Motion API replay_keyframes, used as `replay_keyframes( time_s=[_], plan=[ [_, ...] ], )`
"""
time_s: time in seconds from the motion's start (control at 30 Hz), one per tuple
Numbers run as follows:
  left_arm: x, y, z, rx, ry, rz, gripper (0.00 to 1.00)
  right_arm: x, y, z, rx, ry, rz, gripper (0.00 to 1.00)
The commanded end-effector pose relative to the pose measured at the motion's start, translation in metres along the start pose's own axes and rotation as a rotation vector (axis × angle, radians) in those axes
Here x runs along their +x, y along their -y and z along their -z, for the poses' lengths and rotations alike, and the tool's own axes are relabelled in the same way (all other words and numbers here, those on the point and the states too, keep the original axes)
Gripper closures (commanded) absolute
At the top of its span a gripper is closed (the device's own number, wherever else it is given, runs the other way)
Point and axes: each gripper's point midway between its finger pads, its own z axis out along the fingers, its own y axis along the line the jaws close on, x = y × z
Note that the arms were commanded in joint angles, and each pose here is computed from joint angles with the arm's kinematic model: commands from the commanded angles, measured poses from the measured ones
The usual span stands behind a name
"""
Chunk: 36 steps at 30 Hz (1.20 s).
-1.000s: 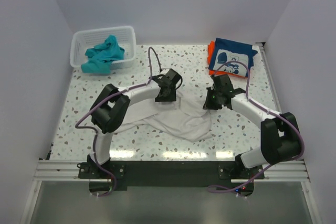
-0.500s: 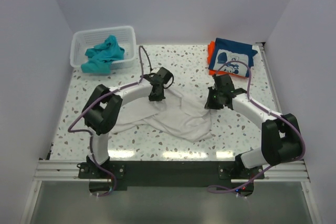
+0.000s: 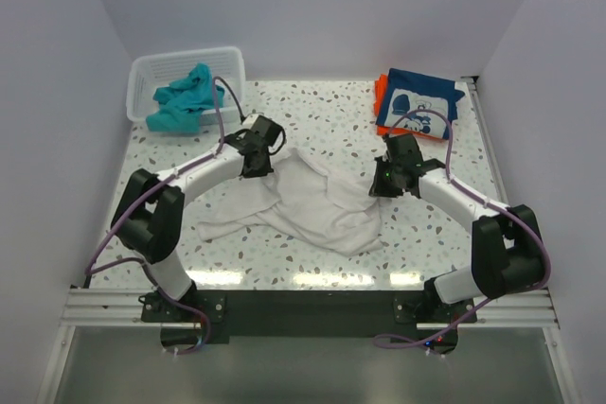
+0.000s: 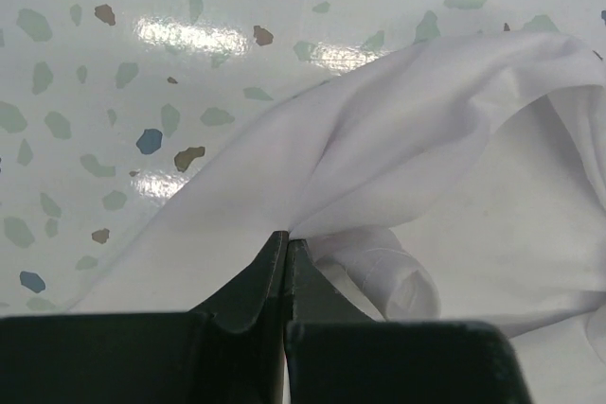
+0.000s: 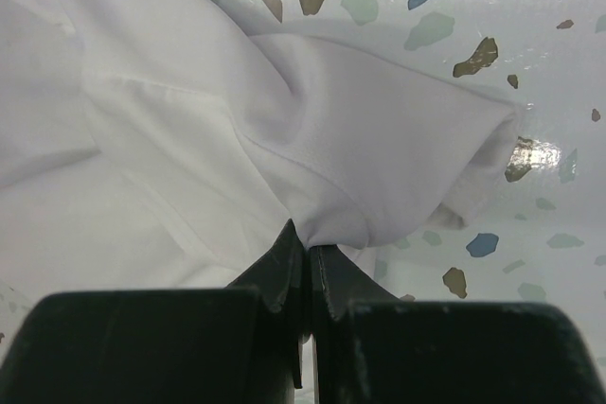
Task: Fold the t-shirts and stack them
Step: Flatten the tshirt out
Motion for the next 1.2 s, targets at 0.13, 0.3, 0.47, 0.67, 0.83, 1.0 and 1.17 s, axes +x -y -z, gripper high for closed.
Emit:
replay_keyframes(
  time_s=[0.13,0.3,0.47,0.67,0.83,1.0,1.17],
  plan=[
    [0.01,-0.004,-0.014,0.08,-0.02,-0.085,0.9,-0.006,-0.003,0.005,-0.026,0.023,0.017,1.0],
    [0.007,-0.01,-0.011,0.035,-0.017,-0.064,0.71,-0.006,-0.004,0.005,-0.03,0.021,0.02,1.0],
    [-0.017,-0.024,0.021,-0.002,0.059,0.01,0.2,-0.006,-0.004,0.006,-0.029,0.023,0.021,1.0],
    [-0.02,-0.013,0.048,0.111,0.064,0.049,0.0,-0.006,-0.005,0.005,-0.031,0.021,0.021,1.0],
    [-0.011,0.018,0.053,0.218,0.047,0.006,0.0,-0.005,-0.004,0.004,-0.03,0.016,0.019,1.0],
    [-0.003,0.042,0.046,0.228,0.023,-0.043,0.0,-0.004,-0.004,0.003,-0.031,0.012,0.021,1.0],
    [0.005,0.068,0.049,0.219,0.028,-0.118,0.0,-0.003,-0.003,0.002,-0.029,0.006,0.022,1.0]
  ],
)
